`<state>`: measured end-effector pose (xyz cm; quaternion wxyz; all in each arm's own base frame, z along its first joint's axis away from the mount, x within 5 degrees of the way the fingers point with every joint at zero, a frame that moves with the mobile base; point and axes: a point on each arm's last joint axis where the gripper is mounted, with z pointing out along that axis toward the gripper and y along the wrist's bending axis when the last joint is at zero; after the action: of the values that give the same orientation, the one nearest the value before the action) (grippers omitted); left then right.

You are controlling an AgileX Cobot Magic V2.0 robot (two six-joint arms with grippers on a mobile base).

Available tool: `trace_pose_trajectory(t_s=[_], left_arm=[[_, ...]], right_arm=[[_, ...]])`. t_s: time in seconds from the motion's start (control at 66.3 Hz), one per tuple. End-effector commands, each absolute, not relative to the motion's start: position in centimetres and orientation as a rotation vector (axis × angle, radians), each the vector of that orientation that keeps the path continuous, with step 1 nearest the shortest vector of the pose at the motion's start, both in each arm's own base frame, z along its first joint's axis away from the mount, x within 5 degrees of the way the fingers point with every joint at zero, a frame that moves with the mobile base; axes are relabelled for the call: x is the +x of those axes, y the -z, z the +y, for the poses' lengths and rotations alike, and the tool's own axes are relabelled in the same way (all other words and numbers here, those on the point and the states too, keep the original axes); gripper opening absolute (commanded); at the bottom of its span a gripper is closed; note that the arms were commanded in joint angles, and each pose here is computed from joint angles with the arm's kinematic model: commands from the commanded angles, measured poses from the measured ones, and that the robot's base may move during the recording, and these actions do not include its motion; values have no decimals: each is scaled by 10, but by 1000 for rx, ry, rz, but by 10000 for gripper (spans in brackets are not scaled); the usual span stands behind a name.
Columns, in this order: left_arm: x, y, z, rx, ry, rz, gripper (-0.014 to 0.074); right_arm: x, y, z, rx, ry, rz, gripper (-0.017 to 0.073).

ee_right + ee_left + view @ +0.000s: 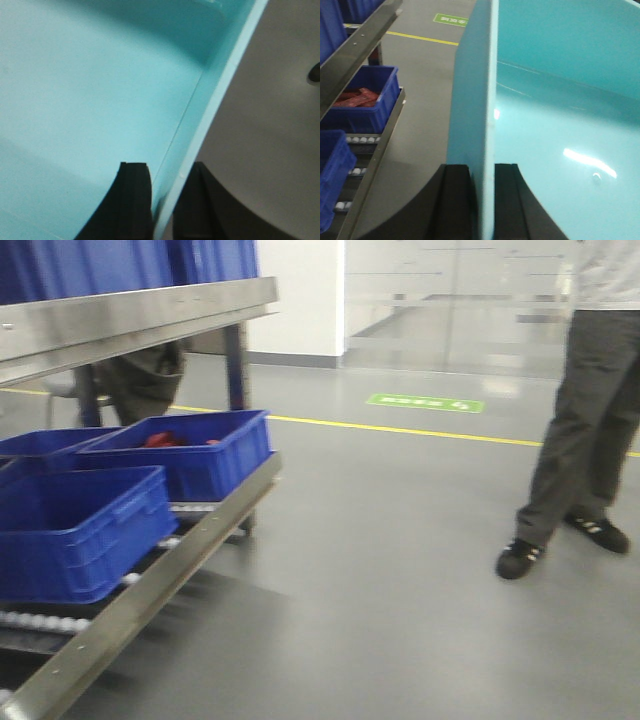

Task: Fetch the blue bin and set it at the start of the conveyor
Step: 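Hold the bin with both grippers while driving toward the red conveyor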

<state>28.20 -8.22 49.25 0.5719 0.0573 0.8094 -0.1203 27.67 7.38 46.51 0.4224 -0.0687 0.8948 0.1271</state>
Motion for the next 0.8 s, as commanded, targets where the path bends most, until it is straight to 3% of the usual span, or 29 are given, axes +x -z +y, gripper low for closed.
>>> trace_pose_trajectory(t_s=[0.0, 0.784], left_arm=[[277, -507, -82, 101, 339, 1799, -111], [277, -507, -82, 101, 339, 1799, -111]], right_arm=[[274, -470, 69, -205, -250, 2210, -151], [274, -470, 69, -205, -250, 2210, -151]])
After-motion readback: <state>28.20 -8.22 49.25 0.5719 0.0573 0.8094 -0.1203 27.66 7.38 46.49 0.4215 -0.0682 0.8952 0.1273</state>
